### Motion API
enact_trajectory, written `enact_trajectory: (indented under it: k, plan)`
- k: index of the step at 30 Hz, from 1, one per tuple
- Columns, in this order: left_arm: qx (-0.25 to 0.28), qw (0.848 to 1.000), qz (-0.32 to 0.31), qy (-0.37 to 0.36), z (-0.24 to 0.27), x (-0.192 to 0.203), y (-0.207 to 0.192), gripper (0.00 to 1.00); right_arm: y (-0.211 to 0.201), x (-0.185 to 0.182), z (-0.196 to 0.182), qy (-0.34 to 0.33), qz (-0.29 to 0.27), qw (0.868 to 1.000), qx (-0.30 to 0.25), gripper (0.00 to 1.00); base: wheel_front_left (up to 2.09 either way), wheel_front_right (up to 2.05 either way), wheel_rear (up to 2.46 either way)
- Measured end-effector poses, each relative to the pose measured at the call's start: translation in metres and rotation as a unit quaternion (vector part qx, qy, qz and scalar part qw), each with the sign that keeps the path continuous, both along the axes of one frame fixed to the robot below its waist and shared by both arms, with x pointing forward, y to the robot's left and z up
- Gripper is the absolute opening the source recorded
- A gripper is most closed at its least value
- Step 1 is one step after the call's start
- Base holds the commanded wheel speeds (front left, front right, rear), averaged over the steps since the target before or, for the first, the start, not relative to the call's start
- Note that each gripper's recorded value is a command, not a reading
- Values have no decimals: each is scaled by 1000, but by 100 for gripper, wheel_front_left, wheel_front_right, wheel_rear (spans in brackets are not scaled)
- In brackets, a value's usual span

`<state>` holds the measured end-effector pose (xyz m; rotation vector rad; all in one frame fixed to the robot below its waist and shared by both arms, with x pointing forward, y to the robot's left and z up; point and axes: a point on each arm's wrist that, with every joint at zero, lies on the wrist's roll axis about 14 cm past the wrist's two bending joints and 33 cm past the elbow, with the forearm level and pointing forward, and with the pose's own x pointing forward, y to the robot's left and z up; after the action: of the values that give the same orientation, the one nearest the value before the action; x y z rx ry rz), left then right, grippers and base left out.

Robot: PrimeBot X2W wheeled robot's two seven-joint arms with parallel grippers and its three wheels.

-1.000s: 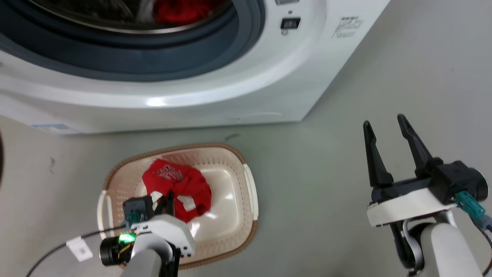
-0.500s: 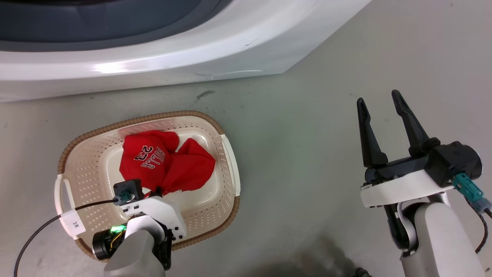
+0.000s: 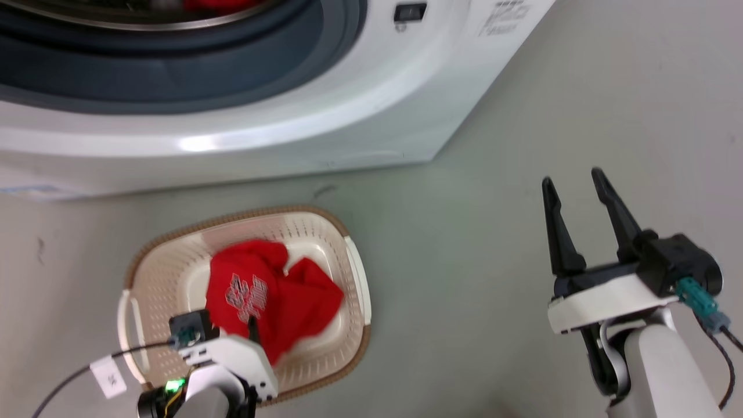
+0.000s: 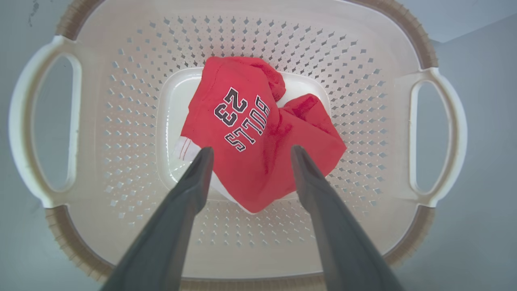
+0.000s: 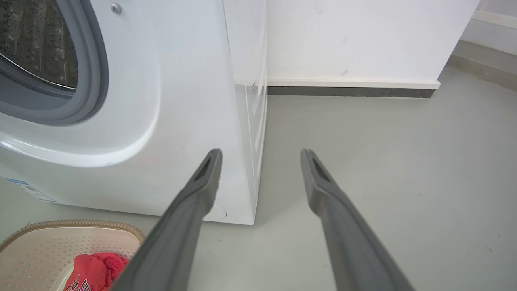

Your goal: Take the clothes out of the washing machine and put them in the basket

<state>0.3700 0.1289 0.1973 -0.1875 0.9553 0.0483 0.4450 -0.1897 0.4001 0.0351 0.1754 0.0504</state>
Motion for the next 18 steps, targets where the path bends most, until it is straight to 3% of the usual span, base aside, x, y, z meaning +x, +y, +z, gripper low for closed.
enact_trajectory:
  k: [10,18]
  plan:
    - [11,992,13,-121,75,4,16,100,-3,-32,52,-49,-9,999,-1,100,0,0,0]
    - [11,965,14,-262,156,23,20,100,6,-49,85,-81,2,997,0,100,0,0,0]
